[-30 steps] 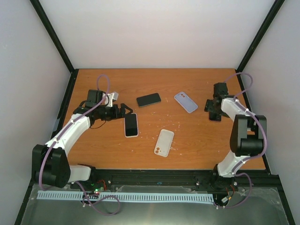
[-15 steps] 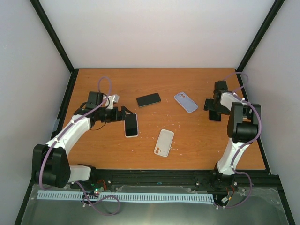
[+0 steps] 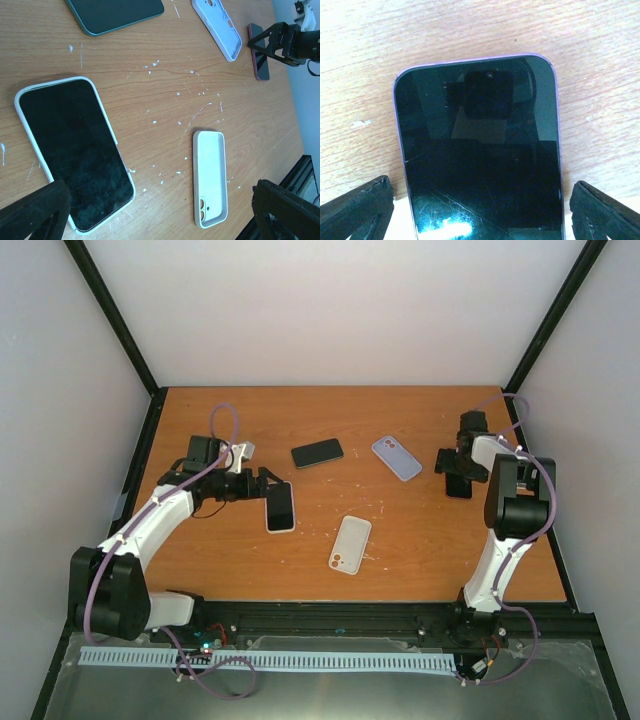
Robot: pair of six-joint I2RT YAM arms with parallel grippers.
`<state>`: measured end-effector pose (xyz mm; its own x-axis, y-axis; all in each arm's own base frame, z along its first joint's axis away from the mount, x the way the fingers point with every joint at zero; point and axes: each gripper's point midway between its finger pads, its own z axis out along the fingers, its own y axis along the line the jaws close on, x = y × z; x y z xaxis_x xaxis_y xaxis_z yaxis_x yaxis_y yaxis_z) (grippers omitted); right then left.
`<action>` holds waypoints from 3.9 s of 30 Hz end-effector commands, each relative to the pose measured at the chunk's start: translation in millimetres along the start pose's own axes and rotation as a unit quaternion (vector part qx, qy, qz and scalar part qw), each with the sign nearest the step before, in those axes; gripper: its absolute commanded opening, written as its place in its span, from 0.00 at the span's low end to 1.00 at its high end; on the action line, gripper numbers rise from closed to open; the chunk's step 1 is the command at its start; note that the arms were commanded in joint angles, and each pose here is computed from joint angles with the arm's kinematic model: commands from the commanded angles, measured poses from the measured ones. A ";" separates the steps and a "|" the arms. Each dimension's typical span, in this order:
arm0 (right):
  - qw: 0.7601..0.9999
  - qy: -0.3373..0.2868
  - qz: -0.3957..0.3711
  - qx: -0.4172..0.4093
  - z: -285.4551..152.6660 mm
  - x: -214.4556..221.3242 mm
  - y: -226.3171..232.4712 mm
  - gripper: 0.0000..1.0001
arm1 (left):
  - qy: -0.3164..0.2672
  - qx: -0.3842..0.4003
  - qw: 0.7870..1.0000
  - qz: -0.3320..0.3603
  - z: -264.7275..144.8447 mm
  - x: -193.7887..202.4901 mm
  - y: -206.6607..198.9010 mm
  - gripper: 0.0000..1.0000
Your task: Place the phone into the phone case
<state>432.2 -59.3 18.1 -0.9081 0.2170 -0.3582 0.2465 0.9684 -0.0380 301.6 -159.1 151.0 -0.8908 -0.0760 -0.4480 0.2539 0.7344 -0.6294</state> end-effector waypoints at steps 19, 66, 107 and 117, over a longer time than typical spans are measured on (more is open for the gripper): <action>0.999 0.048 0.012 -0.018 -1.2 27.5 0.3 0.79 | -0.011 0.008 1.000 0.024 -5.1 -6.9 -7.4 0.99; 0.875 -0.230 -0.360 -0.226 -84.4 -77.0 202.7 0.56 | -0.021 0.023 0.999 0.035 -11.8 -7.6 -16.9 1.00; 0.966 -0.097 -0.203 -0.126 -61.7 32.7 183.5 0.54 | -0.028 0.028 0.998 0.042 -14.8 -10.2 -21.2 0.99; 0.980 -0.039 -0.174 -0.085 -55.9 103.5 177.0 0.54 | -0.027 0.013 0.999 0.031 -12.5 -8.3 -13.9 1.00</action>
<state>397.6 141.9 36.8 -0.8515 -0.1954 -0.4866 -0.2129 0.9769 -0.0197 297.7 -162.9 167.2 -0.8705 -0.0693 -0.4873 0.3010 0.7084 -0.6384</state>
